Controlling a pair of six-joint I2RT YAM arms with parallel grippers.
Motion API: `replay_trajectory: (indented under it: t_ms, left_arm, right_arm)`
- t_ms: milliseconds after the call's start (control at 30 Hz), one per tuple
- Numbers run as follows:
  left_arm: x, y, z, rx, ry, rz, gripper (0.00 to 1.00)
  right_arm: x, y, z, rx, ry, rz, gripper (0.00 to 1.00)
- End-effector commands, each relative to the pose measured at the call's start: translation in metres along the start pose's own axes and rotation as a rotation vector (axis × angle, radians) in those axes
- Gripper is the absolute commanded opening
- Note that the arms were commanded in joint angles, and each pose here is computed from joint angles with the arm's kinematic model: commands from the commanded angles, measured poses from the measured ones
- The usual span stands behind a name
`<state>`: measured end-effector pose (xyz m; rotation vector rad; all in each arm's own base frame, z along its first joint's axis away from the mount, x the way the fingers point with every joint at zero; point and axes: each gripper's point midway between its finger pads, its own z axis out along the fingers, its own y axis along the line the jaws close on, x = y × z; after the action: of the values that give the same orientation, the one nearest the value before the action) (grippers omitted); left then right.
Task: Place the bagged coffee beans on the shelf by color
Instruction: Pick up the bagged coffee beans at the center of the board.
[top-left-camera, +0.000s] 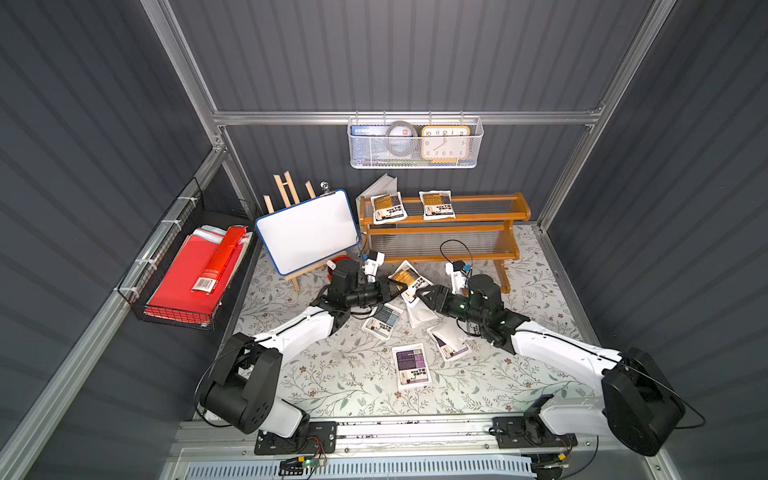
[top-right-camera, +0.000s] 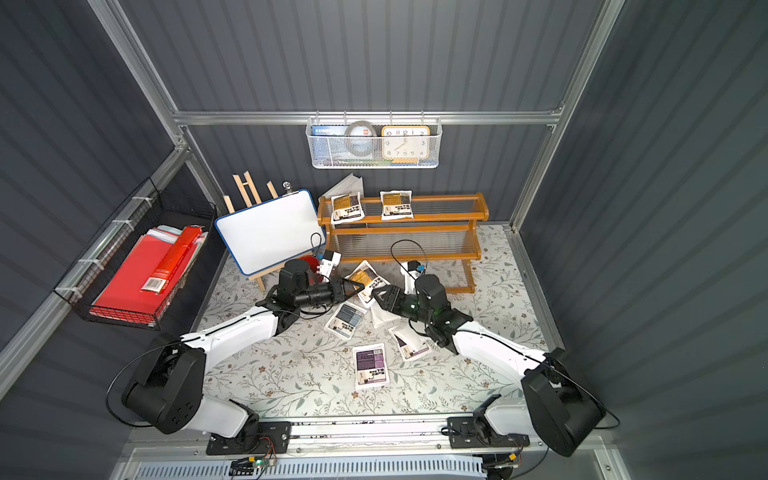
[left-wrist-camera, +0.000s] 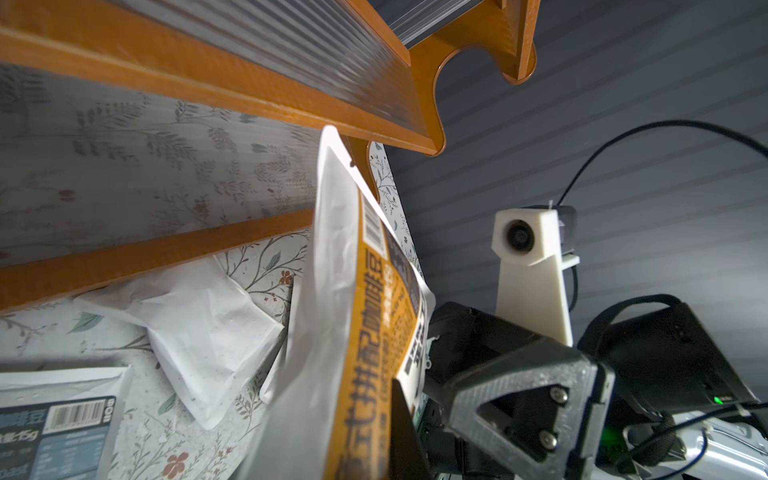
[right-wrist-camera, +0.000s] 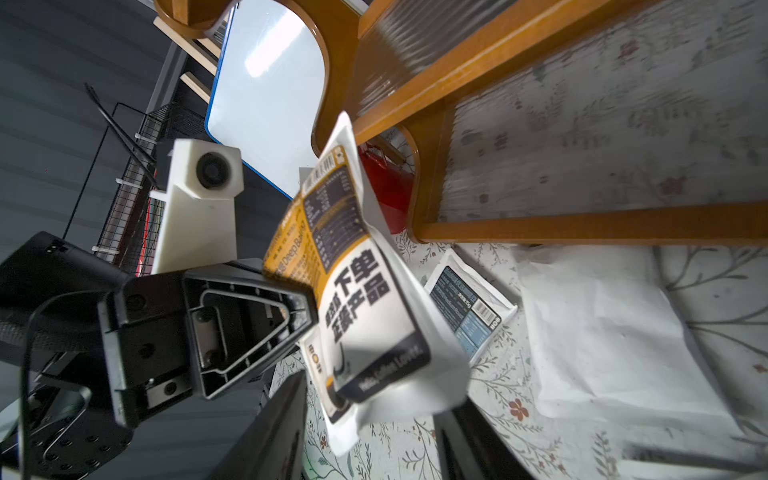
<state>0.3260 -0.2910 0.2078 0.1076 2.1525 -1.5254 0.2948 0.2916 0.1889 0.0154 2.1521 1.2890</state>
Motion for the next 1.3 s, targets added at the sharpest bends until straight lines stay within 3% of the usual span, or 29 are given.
replay_trajectory:
  t_ms: [0, 167, 400, 467, 567, 633, 733, 900, 1067, 1267]
  left_arm:
    - [-0.003, -0.012, -0.002, 0.05, -0.001, 0.012, 0.0]
    - [0.003, -0.005, 0.0, 0.048, 0.017, -0.011, 0.0]
    - [0.014, 0.006, 0.002, 0.047, 0.041, -0.048, 0.0]
    - [0.012, 0.005, 0.002, 0.041, 0.041, -0.039, 0.01]
    - [0.008, 0.004, 0.003, 0.028, 0.038, -0.023, 0.28]
    - [0.002, 0.005, 0.002, -0.003, 0.019, -0.014, 0.53]
    - [-0.01, 0.013, -0.002, -0.08, -0.024, 0.003, 0.63]
    - [-0.041, 0.037, -0.029, -0.265, -0.18, 0.003, 0.65]
    - [-0.059, 0.072, -0.052, -0.527, -0.29, 0.034, 0.65]
    - [-0.053, 0.101, -0.057, -0.63, -0.293, 0.025, 0.65]
  right_arm:
    - [-0.015, 0.019, 0.001, -0.068, -0.039, -0.015, 0.52]
    - [-0.022, 0.022, 0.004, -0.081, -0.062, -0.02, 0.42]
    - [-0.023, 0.02, 0.003, -0.067, -0.065, -0.045, 0.01]
    - [-0.022, 0.018, 0.003, -0.055, -0.058, -0.055, 0.0]
    - [-0.021, 0.015, 0.003, -0.035, -0.049, -0.065, 0.0]
    - [-0.018, 0.011, 0.002, -0.011, -0.034, -0.079, 0.0]
    - [-0.015, 0.006, -0.004, 0.033, -0.017, -0.11, 0.0]
    - [-0.018, 0.008, -0.026, 0.095, -0.017, -0.18, 0.0]
    - [-0.063, 0.031, -0.066, 0.184, -0.186, -0.287, 0.0]
    - [-0.142, 0.052, -0.105, 0.247, -0.334, -0.276, 0.0]
